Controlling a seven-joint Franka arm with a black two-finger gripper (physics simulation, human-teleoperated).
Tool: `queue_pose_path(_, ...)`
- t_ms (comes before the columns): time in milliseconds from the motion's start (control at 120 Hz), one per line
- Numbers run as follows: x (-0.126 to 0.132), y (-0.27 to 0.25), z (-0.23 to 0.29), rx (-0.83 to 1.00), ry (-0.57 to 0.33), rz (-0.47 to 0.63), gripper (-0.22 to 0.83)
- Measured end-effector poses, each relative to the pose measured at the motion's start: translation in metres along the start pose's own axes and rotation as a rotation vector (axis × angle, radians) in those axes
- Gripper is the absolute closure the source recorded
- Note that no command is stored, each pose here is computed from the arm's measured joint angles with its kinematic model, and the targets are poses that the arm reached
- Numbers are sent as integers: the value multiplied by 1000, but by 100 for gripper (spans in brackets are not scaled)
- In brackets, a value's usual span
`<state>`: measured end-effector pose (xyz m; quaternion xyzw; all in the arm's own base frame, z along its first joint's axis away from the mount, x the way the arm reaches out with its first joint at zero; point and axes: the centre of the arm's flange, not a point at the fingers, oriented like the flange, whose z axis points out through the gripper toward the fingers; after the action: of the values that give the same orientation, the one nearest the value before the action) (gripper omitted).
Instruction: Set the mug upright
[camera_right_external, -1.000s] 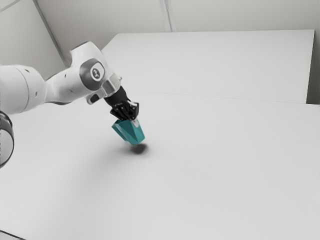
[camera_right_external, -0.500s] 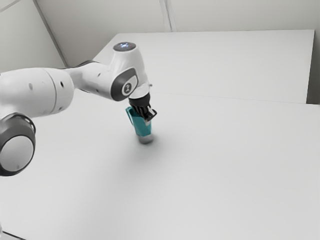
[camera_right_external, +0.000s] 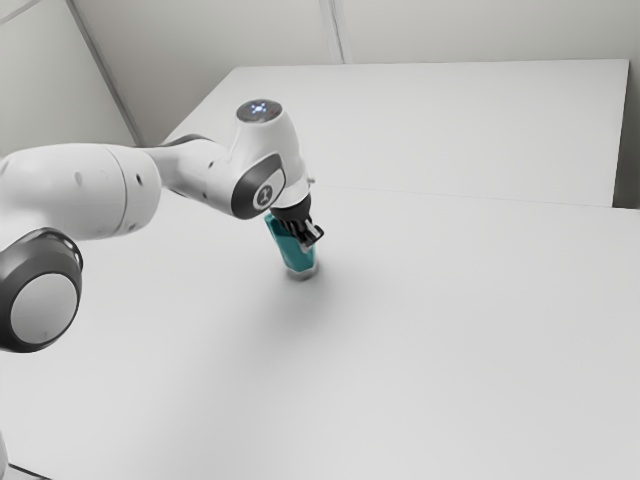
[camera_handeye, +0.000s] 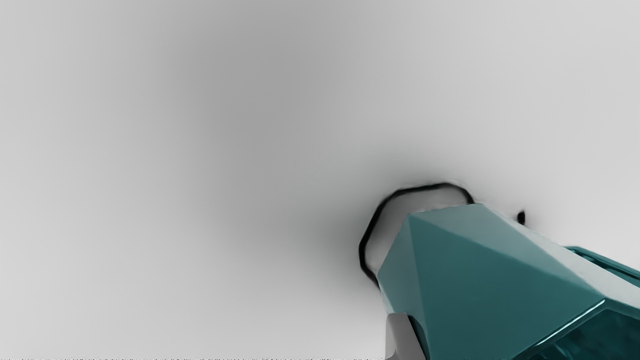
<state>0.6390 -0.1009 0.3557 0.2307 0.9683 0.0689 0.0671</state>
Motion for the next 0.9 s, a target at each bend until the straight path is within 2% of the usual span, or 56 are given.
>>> queue_pose_path(300, 0, -3, 17, 18, -18, -20, 78)
queue_pose_path(458, -1, -1, 14, 14, -25, -21, 43)
queue_pose_path(567, -2, 2, 5, 10, -37, -24, 26)
queue_pose_path(767, 5, 16, -59, 8, -82, -46, 10)
queue_pose_path(900, 26, 31, -121, 22, -76, -76, 5)
